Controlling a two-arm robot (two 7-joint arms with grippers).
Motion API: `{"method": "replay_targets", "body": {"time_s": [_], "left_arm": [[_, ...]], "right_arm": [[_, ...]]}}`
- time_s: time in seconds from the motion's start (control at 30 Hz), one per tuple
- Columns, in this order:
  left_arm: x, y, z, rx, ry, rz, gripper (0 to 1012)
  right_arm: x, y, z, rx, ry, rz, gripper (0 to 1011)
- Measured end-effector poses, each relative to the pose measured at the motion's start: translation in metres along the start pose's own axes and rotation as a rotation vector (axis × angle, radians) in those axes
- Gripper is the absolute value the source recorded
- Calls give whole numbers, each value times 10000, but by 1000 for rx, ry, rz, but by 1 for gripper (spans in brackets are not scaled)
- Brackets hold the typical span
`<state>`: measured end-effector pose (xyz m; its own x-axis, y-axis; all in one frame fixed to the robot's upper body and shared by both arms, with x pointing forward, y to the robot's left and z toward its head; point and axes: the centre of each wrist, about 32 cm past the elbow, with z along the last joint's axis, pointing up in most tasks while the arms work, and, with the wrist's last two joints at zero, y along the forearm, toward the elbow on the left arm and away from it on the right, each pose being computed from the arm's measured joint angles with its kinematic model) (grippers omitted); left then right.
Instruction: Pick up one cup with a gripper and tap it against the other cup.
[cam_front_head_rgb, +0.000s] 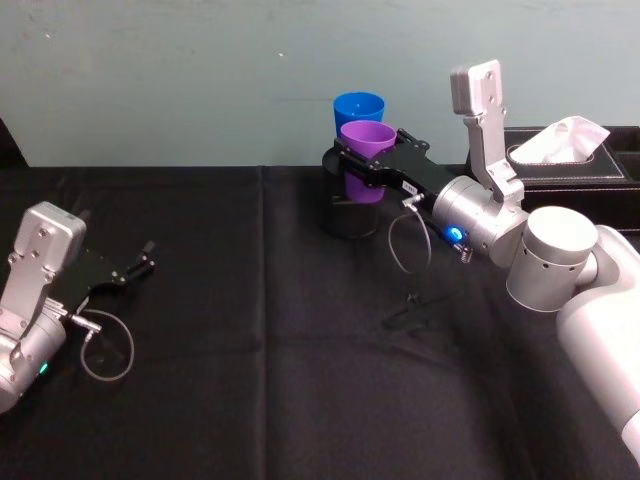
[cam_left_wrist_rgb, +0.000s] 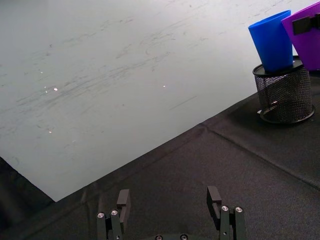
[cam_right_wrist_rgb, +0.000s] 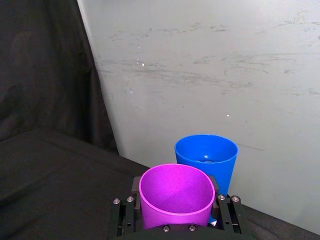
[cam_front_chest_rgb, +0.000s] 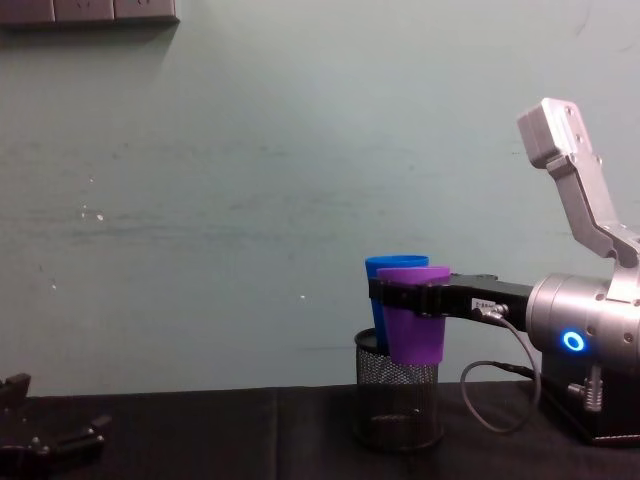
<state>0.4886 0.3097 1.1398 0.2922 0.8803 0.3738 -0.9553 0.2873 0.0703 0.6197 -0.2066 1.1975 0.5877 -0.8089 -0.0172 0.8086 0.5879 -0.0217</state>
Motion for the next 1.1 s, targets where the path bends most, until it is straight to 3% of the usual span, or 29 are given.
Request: {"method": "replay_targets", "body": {"time_s": [1.1], "left_arm": [[0,0,0,0,0,0,1000]], "right_arm": [[0,0,0,0,0,0,746]]}}
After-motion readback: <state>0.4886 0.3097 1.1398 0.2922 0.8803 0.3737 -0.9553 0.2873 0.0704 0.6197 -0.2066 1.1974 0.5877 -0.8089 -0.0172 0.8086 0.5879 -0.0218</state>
